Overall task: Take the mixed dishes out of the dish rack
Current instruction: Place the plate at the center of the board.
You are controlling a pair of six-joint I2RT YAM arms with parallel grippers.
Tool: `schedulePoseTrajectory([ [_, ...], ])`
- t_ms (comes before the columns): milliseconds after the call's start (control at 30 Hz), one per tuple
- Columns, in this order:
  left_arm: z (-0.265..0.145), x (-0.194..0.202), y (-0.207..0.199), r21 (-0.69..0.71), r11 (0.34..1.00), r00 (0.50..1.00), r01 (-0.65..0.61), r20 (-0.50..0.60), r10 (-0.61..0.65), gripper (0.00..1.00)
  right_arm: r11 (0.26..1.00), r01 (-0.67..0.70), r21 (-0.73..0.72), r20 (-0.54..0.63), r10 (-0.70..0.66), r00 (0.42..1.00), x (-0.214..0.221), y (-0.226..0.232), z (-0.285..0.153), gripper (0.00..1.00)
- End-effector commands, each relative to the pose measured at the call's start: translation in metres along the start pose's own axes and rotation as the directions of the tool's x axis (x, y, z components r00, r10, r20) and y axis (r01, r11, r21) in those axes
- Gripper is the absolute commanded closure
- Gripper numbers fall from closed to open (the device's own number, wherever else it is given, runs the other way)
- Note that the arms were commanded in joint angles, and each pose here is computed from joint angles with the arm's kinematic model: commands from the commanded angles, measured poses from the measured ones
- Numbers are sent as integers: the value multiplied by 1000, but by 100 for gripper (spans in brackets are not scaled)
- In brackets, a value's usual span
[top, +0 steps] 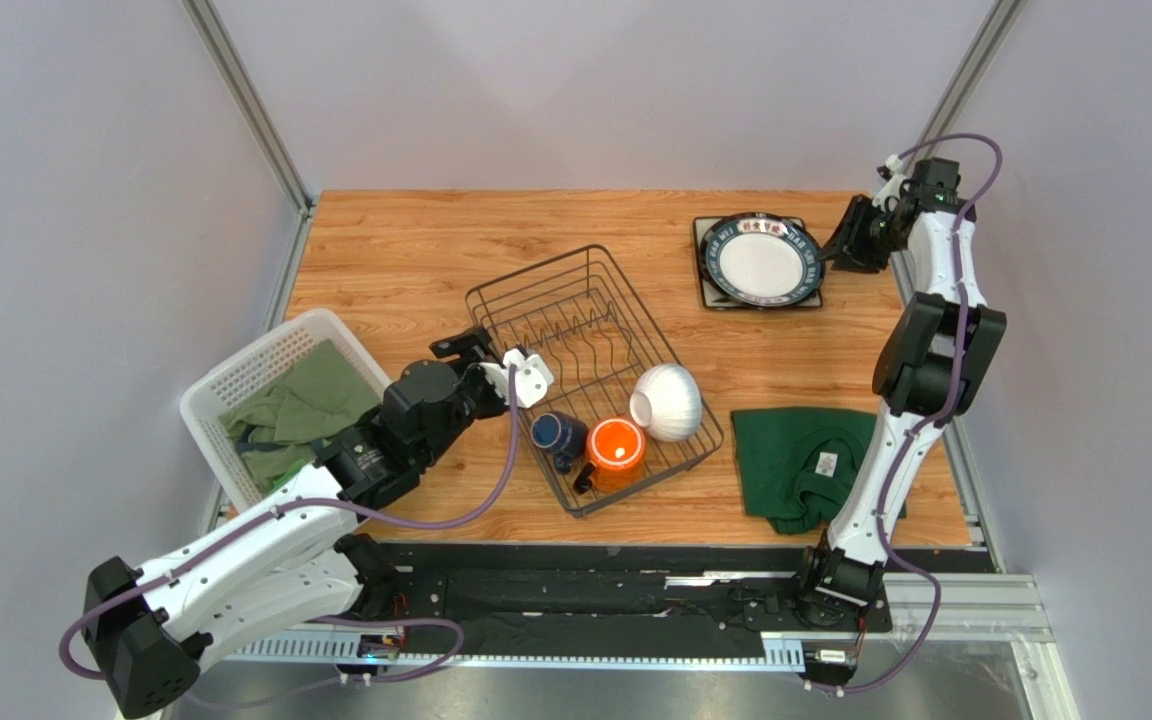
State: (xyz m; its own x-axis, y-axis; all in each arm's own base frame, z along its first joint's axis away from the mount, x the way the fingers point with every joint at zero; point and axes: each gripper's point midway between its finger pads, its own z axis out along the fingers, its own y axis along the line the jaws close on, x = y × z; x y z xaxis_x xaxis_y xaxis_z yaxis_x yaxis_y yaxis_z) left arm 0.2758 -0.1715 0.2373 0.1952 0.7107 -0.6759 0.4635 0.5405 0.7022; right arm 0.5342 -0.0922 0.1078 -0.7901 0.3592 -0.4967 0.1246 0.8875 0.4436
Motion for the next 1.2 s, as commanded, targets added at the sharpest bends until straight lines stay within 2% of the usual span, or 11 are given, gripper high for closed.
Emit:
schedulePoseTrajectory([
  [0,-7,-14,-17,137,989,998,53,38,-59,26,991,133,21,151,-135,979,-37,30,-54,57],
  [133,-13,-13,-41,269,961,997,63,32,-75,25,976,210,50,169,-215,962,-33,40,-74,53],
  [167,-15,-16,-44,291,955,996,63,40,-78,26,974,220,50,173,-225,959,-31,43,-76,47],
  [267,-23,-20,-61,399,915,996,57,45,-81,25,966,254,41,212,-257,943,-27,57,-95,38],
  [300,-27,-25,-67,440,896,994,52,61,-88,25,961,275,40,247,-276,929,-31,67,-107,38],
  [367,-32,-27,-75,501,864,994,57,49,-94,23,959,283,13,242,-278,929,-19,73,-109,37],
  [433,-38,-29,-89,573,817,993,65,40,-108,8,954,300,0,263,-289,920,-15,85,-120,36],
  [533,-41,-34,-101,638,765,991,86,24,-131,5,948,318,-34,271,-297,916,-2,99,-126,34],
  [700,-35,-41,-110,684,717,985,138,-21,-170,4,936,346,-65,267,-318,910,19,116,-126,32],
  [933,-15,-39,-128,720,652,971,236,-153,-182,4,929,351,-121,264,-311,913,34,134,-126,31],
  [1167,2,-40,-136,718,631,956,295,-222,-194,4,928,350,-129,247,-311,918,41,131,-121,31],
])
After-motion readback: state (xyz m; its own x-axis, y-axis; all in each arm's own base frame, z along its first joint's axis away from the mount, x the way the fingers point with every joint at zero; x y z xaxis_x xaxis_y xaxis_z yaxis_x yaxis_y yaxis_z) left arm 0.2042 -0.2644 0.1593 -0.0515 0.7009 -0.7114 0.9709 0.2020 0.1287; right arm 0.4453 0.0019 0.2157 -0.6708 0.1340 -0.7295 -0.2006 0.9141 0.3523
